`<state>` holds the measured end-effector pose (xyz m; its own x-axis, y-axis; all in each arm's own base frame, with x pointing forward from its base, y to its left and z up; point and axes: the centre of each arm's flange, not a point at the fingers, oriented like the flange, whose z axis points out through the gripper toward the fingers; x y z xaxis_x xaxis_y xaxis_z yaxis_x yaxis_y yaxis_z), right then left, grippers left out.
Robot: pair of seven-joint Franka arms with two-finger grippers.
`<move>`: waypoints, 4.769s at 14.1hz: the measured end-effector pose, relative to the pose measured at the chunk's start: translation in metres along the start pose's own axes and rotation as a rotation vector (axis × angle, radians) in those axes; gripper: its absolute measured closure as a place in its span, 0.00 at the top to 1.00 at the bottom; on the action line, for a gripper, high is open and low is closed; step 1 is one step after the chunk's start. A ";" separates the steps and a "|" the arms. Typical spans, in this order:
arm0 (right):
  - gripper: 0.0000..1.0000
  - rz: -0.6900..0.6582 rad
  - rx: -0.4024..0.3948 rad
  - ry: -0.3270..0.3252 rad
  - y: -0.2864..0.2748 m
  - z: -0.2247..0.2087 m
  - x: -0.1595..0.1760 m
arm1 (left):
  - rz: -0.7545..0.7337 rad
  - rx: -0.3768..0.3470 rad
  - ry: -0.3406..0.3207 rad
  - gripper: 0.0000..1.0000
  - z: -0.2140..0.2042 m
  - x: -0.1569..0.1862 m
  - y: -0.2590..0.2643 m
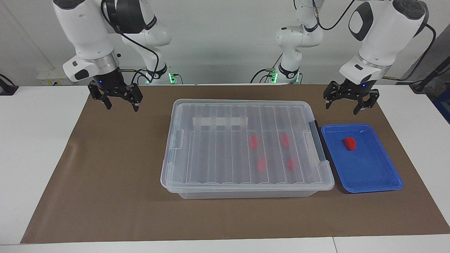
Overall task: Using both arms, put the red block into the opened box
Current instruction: 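Move the right gripper to the edge of the clear lid, then slide the clear lid away from the blue tray with the right gripper, then lower the left gripper onto the red block in the blue tray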
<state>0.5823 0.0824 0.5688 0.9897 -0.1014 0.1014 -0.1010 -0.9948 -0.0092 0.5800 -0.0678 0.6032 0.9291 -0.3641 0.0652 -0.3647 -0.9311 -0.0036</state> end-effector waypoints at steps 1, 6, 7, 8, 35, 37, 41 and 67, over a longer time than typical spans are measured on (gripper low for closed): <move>1.00 -0.015 0.003 -0.003 -0.010 0.011 0.002 | 0.000 0.000 0.000 1.00 0.000 0.000 0.000; 1.00 -0.047 0.021 -0.010 -0.047 0.067 0.016 | 0.000 0.000 0.000 1.00 0.000 0.000 0.000; 1.00 -0.050 0.023 -0.010 -0.050 0.075 0.019 | 0.000 0.000 0.000 1.00 0.000 0.000 0.000; 1.00 -0.052 0.026 -0.008 -0.052 0.083 0.021 | 0.000 0.000 0.000 1.00 0.000 0.000 0.000; 1.00 -0.465 -0.063 -0.107 0.075 0.116 0.042 | 0.000 0.000 0.000 1.00 0.000 0.000 0.000; 1.00 -0.508 -0.069 -0.112 0.096 0.115 0.043 | 0.000 0.000 0.000 1.00 0.000 0.000 0.000; 1.00 -0.605 -0.072 -0.122 0.130 0.114 0.045 | 0.000 0.000 0.000 1.00 0.000 0.000 0.000; 1.00 0.042 -0.061 -0.066 0.075 -0.069 -0.015 | -0.264 0.093 0.012 1.00 0.087 -0.071 -0.115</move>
<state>0.5533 0.0090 0.6352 0.9887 -0.1452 0.0361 -0.1469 -0.9879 0.0490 0.5611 0.0640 0.5123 0.9902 -0.1087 0.0881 -0.1021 -0.9919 -0.0760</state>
